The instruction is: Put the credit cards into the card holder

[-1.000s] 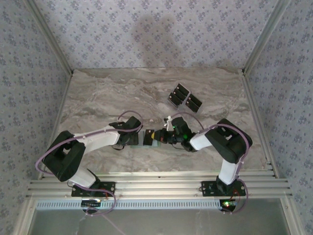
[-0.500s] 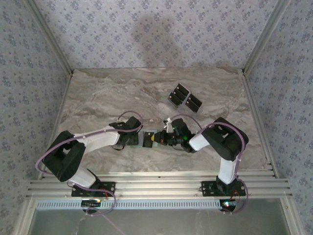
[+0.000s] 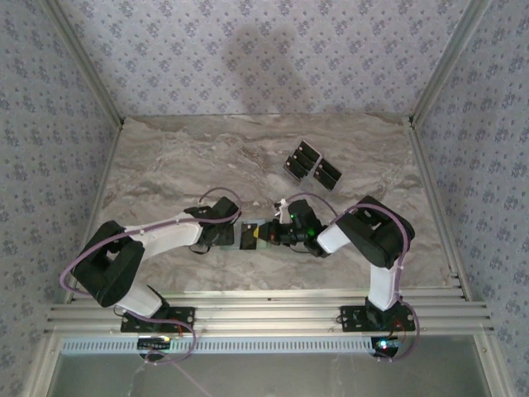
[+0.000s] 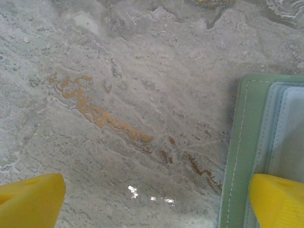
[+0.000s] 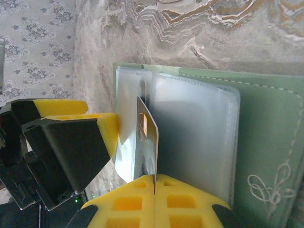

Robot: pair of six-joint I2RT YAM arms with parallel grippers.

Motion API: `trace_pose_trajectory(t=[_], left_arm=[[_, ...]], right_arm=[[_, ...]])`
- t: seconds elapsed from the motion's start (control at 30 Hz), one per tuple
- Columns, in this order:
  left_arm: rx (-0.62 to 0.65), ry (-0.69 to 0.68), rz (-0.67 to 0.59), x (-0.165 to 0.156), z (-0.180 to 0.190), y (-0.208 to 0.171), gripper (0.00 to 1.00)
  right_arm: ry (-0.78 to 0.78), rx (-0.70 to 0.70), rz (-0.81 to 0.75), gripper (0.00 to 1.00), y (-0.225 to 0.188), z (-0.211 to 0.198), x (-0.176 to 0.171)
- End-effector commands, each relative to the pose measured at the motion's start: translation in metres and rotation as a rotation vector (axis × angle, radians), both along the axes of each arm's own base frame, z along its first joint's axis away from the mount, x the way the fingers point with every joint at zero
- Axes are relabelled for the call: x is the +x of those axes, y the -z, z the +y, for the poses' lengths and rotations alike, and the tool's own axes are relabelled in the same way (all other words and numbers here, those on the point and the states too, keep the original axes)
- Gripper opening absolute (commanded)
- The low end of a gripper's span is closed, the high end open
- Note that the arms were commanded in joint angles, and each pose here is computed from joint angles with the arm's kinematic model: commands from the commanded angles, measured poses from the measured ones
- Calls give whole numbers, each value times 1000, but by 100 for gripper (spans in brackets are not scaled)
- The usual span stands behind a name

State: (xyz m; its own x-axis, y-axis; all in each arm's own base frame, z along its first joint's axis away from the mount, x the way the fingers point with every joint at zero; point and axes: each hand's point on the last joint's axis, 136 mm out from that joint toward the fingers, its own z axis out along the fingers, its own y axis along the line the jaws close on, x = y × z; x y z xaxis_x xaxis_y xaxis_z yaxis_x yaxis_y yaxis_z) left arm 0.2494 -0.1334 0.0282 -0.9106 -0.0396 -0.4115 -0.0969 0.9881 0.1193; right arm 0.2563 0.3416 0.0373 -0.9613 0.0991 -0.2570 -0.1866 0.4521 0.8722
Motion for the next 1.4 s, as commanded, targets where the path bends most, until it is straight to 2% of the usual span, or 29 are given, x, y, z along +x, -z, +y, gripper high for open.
trace_pose_trajectory(t=[0.0,0.43,1.37], left_arm=[[69,5,71,-19,16,14,100],[70,6,73,-19,16,15,100],[70,6,72,-20,16,15,100]], right_arm=[[8,-1,19,0,4,-1,5],[32,-2,17,0,3,-13,12],[-41,-38,57,0,15,-2,3]])
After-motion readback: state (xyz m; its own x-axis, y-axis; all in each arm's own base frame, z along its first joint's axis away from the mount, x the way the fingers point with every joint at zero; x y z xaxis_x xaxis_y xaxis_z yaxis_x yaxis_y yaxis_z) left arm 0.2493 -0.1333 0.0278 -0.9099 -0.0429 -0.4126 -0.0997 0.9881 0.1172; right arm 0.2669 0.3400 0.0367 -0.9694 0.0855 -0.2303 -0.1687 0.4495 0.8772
